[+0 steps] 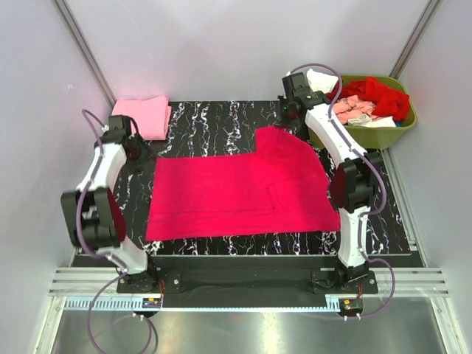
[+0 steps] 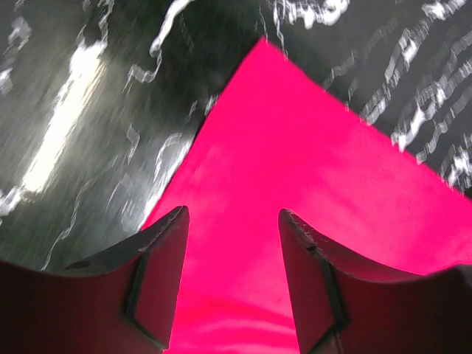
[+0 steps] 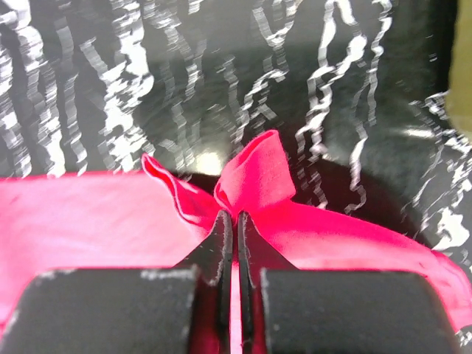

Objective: Fold and stack the t-shirts
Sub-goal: Fold the tshirt

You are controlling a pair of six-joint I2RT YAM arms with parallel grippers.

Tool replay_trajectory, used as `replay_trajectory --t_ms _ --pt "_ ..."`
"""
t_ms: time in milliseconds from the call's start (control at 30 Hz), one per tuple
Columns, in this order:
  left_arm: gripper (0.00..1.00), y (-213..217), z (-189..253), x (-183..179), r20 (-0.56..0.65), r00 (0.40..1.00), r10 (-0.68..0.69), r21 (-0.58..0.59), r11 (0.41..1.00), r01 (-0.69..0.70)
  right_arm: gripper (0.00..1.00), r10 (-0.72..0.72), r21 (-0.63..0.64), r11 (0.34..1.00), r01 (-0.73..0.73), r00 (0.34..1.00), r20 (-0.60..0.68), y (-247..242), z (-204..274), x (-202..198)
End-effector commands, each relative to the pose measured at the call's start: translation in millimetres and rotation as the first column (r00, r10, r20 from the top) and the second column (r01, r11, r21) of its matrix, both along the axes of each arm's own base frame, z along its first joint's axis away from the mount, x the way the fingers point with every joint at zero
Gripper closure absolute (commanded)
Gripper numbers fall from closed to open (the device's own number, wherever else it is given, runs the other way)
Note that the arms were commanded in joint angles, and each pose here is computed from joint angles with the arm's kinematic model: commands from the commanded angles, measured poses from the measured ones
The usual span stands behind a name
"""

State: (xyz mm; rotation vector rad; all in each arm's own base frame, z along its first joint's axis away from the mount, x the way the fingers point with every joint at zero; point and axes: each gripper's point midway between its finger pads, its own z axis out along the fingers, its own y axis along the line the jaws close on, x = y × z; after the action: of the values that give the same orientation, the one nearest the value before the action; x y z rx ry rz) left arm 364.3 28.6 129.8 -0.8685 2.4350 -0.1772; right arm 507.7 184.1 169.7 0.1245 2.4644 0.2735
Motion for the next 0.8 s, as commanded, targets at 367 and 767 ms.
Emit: replay_trajectory --t_ms 367,767 --pt "0.47 7 -56 104 -0.064 0.998 0.012 0.064 0.998 -0.008 1.0 0.08 0.033 0.996 -0.079 0.996 -0.024 22 4 -59" --pt "0.47 -1 -92 121 -0.13 0.991 0.039 0.106 0.994 -0.025 1.0 0.085 0.03 0.996 -0.084 0.996 -0.03 18 -2 -71"
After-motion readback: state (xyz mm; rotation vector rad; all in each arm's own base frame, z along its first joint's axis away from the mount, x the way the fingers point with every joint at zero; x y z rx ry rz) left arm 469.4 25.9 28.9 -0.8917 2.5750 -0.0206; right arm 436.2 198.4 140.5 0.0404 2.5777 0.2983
